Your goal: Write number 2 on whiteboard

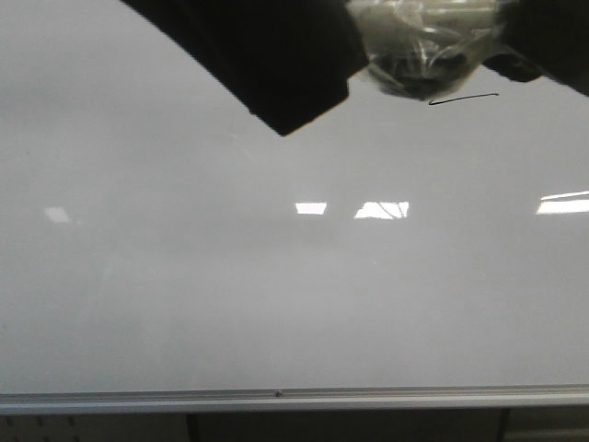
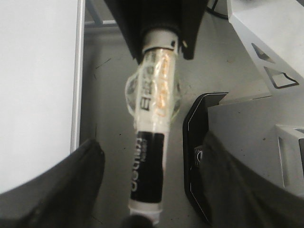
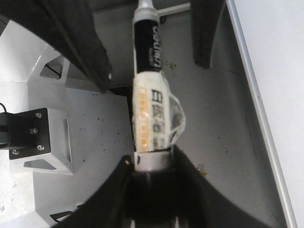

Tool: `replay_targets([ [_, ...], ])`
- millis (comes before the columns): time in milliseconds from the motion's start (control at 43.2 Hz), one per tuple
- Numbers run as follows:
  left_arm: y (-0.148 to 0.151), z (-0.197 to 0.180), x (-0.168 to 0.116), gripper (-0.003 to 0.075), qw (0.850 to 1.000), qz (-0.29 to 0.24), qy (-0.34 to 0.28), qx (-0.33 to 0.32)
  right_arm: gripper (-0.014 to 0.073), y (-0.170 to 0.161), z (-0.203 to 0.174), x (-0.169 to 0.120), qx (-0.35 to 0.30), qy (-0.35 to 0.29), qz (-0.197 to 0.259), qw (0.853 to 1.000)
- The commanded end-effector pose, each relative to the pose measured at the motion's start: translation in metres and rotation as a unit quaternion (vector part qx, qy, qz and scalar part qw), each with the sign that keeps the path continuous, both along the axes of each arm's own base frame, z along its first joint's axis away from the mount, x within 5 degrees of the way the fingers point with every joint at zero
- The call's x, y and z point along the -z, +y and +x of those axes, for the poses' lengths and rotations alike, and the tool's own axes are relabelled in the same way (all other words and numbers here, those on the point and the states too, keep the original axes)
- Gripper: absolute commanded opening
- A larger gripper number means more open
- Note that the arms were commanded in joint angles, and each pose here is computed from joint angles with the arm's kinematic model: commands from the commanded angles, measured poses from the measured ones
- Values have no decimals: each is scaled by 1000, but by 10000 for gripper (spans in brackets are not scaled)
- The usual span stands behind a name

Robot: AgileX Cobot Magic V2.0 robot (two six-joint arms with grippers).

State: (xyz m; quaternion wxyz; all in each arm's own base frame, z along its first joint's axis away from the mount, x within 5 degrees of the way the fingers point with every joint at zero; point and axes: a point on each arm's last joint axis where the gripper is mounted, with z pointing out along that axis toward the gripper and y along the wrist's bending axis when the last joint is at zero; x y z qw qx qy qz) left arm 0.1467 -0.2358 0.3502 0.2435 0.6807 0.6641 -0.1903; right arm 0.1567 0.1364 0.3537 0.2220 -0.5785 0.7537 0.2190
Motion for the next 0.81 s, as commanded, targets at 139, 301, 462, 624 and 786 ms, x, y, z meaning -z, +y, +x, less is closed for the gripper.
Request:
replay_targets([
  [139, -2, -4, -20, 198, 999, -50, -15, -2, 99, 1, -6, -15, -9, -11, 30, 999],
  [301, -2, -4, -20, 74, 999, -50, -15, -2, 227, 1, -6, -15, -9, -11, 30, 999],
  [462, -2, -4, -20, 50, 999, -50, -15, -2, 483, 1, -6, -15, -9, -11, 30, 999],
  [624, 3, -4, -21, 50, 999, -33, -23, -8, 527, -13, -6, -20, 31, -27, 22, 999],
  [786, 20, 2, -29, 50, 995, -1, -61, -75, 526, -51, -13, -31, 160, -65, -19, 985],
])
